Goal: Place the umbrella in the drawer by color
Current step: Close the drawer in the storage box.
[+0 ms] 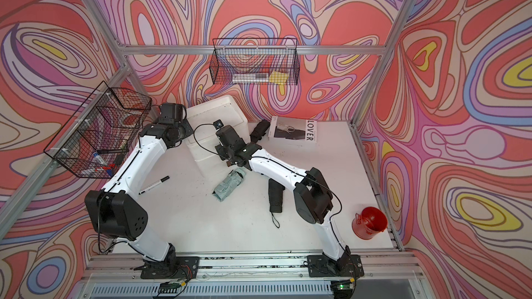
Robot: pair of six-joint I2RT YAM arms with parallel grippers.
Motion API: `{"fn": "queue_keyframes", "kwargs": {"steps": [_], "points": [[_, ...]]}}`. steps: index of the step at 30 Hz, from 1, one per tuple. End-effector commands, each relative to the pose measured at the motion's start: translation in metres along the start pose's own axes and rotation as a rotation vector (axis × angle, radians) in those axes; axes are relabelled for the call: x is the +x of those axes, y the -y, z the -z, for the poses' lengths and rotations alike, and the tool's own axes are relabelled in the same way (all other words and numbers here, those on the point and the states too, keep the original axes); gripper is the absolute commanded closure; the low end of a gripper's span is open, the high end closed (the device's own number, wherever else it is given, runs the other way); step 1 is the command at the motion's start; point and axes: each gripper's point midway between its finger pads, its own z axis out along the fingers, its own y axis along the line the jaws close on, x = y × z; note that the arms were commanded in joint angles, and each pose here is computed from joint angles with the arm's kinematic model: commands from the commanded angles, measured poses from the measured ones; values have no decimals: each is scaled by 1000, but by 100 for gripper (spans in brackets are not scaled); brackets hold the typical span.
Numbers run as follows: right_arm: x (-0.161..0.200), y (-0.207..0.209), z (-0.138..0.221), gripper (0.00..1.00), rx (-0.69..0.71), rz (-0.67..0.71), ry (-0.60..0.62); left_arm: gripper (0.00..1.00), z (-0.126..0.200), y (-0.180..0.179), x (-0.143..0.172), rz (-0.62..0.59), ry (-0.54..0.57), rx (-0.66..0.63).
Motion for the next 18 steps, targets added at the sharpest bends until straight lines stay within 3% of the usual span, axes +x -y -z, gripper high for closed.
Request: {"fn": "queue_keyframes", "kwargs": {"steps": [1,7,12,18], "points": [[-87,3,5,100,-1,-72,329,100,9,35,78,-42,-329,191],[-58,-4,-7,66,-34,-75,266,100,7,19,72,-25,-287,100],[-34,-4,10,48,-62,-79,203,100,6,1,67,13,-258,-5],[0,-4,41,36,-107,-83,89,100,5,-7,66,37,-247,-55]]}}
